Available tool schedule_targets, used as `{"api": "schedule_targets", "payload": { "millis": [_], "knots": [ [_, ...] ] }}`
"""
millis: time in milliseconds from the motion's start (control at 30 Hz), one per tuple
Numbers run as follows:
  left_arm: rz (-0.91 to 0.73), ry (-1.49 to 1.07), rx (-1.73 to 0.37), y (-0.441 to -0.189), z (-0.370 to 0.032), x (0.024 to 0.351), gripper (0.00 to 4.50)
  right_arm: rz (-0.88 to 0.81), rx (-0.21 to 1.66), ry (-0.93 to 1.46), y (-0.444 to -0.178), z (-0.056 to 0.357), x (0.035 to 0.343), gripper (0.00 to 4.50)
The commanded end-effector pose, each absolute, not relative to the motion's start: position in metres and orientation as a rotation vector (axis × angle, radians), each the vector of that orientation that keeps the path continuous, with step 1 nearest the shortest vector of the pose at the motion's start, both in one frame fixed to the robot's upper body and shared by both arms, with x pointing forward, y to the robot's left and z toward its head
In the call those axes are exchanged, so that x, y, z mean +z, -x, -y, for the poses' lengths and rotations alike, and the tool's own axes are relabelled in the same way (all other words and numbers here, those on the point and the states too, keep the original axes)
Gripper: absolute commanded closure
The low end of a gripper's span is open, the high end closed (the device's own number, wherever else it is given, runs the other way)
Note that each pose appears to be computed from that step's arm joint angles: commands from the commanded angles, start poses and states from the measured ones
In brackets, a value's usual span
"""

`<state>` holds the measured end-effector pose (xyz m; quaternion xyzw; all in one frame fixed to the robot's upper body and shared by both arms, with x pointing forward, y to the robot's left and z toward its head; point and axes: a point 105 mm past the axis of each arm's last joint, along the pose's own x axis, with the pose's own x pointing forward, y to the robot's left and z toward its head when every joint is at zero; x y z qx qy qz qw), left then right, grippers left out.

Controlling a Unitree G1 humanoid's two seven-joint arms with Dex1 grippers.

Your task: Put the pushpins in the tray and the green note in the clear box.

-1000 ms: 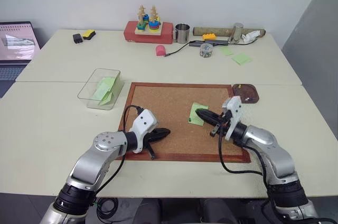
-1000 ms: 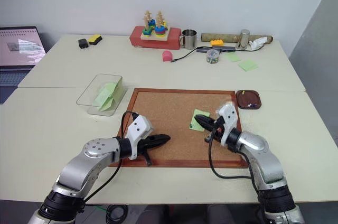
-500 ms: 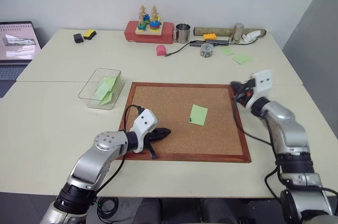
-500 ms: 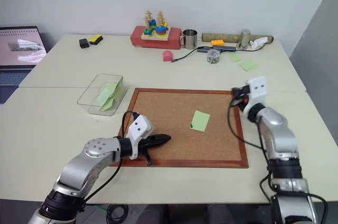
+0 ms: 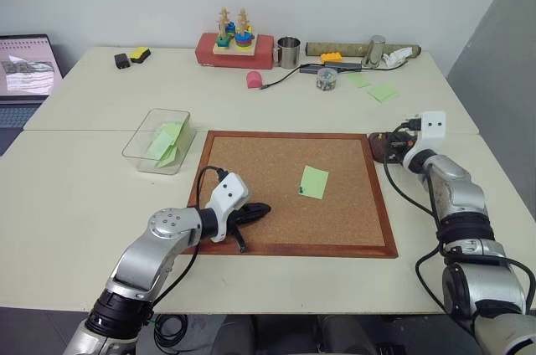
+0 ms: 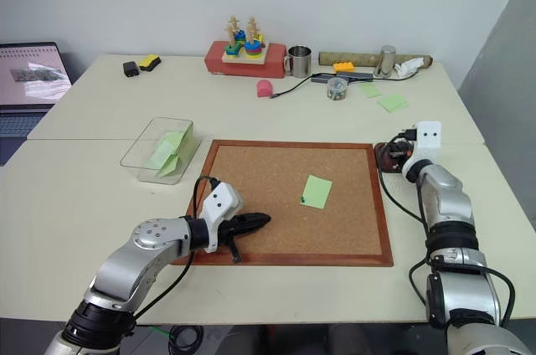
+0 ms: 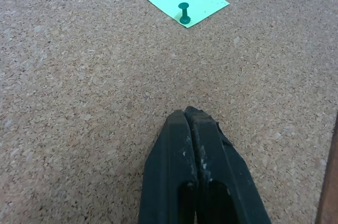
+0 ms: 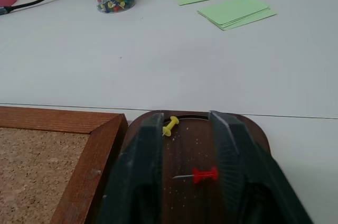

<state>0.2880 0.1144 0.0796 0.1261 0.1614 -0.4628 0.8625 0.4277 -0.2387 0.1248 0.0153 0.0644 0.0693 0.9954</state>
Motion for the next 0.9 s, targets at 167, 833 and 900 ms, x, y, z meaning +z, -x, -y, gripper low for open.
{"api": "schedule_targets", "payload": {
  "millis": [167, 833, 900],
  "knots": [
    [-0.39, -0.269, -0.961, -0.283, -0.117, 0.07, 4.5, -0.036, 0.141, -0.023, -0.43, 0.246, 0.154, 1.27],
    [-0.395, -0.268, -0.972, -0.281, -0.116, 0.07, 4.5, 0.038, 0.999, 0.16, -0.319, 0.078, 0.135, 0.33],
    [-0.395, -0.268, -0.974, -0.281, -0.115, 0.07, 4.5, 0.025, 1.017, 0.156, -0.319, 0.068, 0.129, 0.33]
  ]
}}
